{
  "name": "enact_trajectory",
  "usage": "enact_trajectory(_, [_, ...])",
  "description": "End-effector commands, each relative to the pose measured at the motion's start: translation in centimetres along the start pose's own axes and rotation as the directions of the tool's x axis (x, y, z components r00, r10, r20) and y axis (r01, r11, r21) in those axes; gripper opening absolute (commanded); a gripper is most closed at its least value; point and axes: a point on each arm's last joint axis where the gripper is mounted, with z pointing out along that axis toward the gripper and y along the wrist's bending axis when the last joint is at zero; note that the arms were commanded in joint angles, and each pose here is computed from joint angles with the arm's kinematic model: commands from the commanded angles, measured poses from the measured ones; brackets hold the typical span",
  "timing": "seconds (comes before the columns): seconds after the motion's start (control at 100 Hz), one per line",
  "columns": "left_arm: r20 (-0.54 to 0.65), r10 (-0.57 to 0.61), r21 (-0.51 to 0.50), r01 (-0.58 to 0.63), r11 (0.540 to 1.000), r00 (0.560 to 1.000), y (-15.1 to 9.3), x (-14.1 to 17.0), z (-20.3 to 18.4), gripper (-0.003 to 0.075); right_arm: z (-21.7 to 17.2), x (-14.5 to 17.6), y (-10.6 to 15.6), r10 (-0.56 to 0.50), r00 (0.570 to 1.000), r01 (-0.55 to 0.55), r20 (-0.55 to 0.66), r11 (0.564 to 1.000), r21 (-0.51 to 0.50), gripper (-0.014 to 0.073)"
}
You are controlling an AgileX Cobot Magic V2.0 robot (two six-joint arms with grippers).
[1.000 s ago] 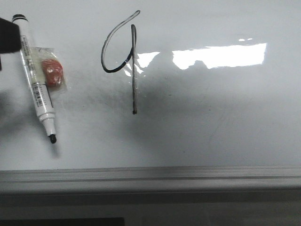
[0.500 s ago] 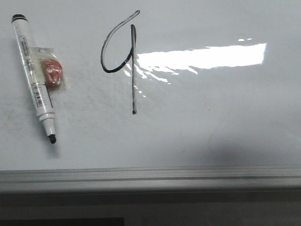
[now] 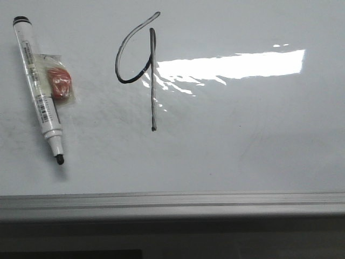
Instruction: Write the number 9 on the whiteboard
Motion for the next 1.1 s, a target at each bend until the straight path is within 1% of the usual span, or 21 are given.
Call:
enact_trajectory(0.0, [0.083, 0.003, -0.002, -0.003, 1.0, 0.997, -0.2, -1.4, 0.0, -0.002, 0.0, -0.8, 0.1, -0.018, 0.997, 0.019, 0.079, 1.0, -0.008, -0.0064])
enact_trajectory(0.17, [0.083, 0.003, -0.002, -0.003, 1.0, 0.997, -0.2, -1.4, 0.0, -0.002, 0.0, 0.0, 0.1, -0.018, 0.999, 0.019, 0.049, 1.0, -0.007, -0.0064])
enact_trajectory(0.42, [0.093, 0.005, -0.007, -0.005, 1.0, 0.996, -0.2, -1.4, -0.1, -0.002, 0.0, 0.0, 0.1, -0.018, 0.999, 0.019, 0.047, 1.0, -0.007, -0.0064])
enact_trajectory(0.46, [0.111, 0.026, -0.021, -0.024, 0.999, 0.993, 0.0, -1.5, -0.2, -0.002, 0.0, 0.0, 0.1, -0.018, 0.999, 0.019, 0.047, 1.0, -0.007, -0.0064])
enact_trajectory(0.53, [0.146, 0.132, -0.078, -0.121, 0.99, 0.981, 0.5, -1.2, -0.5, -0.002, 0.0, 0.0, 0.1, -0.018, 0.999, 0.019, 0.047, 1.0, -0.007, -0.0064])
enact_trajectory(0.55, [0.146, 0.18, -0.103, -0.166, 0.981, 0.973, 0.8, -0.9, -0.6, -0.002, 0.0, 0.0, 0.1, -0.018, 0.999, 0.019, 0.047, 1.0, -0.007, -0.0064])
enact_trajectory(0.61, [0.146, 0.247, -0.178, -0.22, 0.959, 0.958, 1.5, -0.2, -0.9, -0.002, 0.0, 0.0, 0.1, -0.018, 0.999, 0.019, 0.047, 1.0, -0.007, -0.0064])
enact_trajectory(0.72, [0.157, 0.346, -0.331, -0.281, 0.901, 0.925, 2.7, 1.0, -1.9, -0.002, 0.0, 0.0, 0.1, -0.018, 0.999, 0.019, 0.047, 1.0, -0.007, -0.0064])
enact_trajectory(0.77, [0.15, 0.367, -0.391, -0.286, 0.875, 0.918, 3.1, 1.4, -2.3, -0.002, 0.0, 0.0, 0.1, -0.018, 0.999, 0.019, 0.047, 1.0, -0.007, -0.0064])
enact_trajectory(0.83, [0.134, 0.375, -0.456, -0.279, 0.845, 0.917, 3.4, 1.4, -2.8, -0.002, 0.0, 0.0, 0.1, -0.018, 0.999, 0.019, 0.047, 1.0, -0.007, -0.0064])
enact_trajectory(0.88, [0.13, 0.383, -0.522, -0.265, 0.811, 0.915, 3.7, 1.5, -3.2, -0.002, 0.0, 0.0, 0.1, -0.018, 0.999, 0.019, 0.047, 1.0, -0.007, -0.0064])
enact_trajectory(0.95, [0.13, 0.357, -0.592, -0.217, 0.776, 0.925, 4.1, 1.6, -3.7, -0.002, 0.0, 0.0, 0.1, -0.018, 0.999, 0.019, 0.047, 1.0, -0.007, -0.0064])
enact_trajectory(0.97, [0.135, 0.345, -0.604, -0.199, 0.772, 0.929, 4.1, 1.7, -3.7, -0.002, 0.0, 0.0, 0.1, -0.018, 0.999, 0.019, 0.047, 1.0, -0.007, -0.0064])
enact_trajectory(1.02, [0.129, 0.315, -0.647, -0.16, 0.745, 0.94, 4.5, 1.9, -3.9, -0.002, 0.0, 0.0, 0.1, -0.018, 0.999, 0.019, 0.047, 1.0, -0.007, -0.0064])
enact_trajectory(1.09, [0.098, 0.307, -0.689, -0.158, 0.707, 0.947, 4.8, 2.1, -4.1, -0.002, 0.0, 0.0, 0.1, -0.018, 0.999, 0.019, 0.046, 1.0, -0.007, -0.0064])
